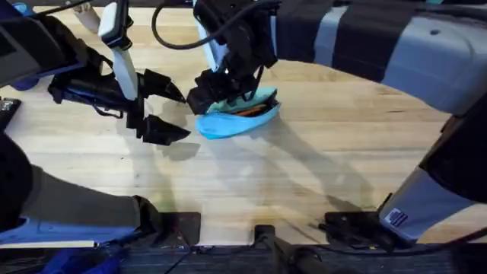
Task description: Unzip the bag, pick up the pens from the table one at a time and place them inside, then zip the bag closed.
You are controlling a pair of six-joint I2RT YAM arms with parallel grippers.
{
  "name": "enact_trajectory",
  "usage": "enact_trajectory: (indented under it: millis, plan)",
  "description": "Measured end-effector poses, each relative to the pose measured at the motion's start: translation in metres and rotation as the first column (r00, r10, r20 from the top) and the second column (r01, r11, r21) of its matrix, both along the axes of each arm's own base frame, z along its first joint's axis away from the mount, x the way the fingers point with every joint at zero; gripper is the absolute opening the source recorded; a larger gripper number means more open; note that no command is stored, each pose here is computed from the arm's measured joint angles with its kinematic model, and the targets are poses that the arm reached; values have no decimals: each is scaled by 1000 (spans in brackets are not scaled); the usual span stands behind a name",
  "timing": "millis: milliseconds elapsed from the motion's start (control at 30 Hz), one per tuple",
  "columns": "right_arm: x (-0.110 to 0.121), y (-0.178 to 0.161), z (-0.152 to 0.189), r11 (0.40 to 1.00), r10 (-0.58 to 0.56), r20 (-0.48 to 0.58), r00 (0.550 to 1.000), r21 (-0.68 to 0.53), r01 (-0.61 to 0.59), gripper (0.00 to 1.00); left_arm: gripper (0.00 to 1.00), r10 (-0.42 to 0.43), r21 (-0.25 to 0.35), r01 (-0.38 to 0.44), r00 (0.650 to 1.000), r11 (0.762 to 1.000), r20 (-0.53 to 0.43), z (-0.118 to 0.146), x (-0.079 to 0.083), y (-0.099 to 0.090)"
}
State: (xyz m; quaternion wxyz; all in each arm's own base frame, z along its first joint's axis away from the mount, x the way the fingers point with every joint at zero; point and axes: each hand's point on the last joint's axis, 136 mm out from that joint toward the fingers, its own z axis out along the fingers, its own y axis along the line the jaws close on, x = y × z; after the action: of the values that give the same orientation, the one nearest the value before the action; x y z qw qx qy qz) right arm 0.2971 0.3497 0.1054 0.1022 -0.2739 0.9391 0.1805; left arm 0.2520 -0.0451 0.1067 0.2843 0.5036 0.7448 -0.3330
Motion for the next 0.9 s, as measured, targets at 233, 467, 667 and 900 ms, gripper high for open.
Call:
enact_trajectory:
  millis: [233, 467, 667, 900]
  plan:
    - [4, -4, -1, 1000, -12, 10, 1000, -15, 12, 453, 982, 0, 0, 0, 1000, 1000, 0, 0, 0, 0]
    - [8, -10, -2, 999, -30, 22, 999, -35, 31, 39, 983, 0, 0, 0, 1000, 1000, 0, 0, 0, 0]
    - [8, -10, -2, 999, -30, 22, 999, -35, 30, 32, 982, 0, 0, 0, 1000, 1000, 0, 0, 0, 0]
    - [8, -10, -2, 999, -30, 22, 999, -34, 30, 31, 982, 0, 0, 0, 1000, 1000, 0, 0, 0, 0]
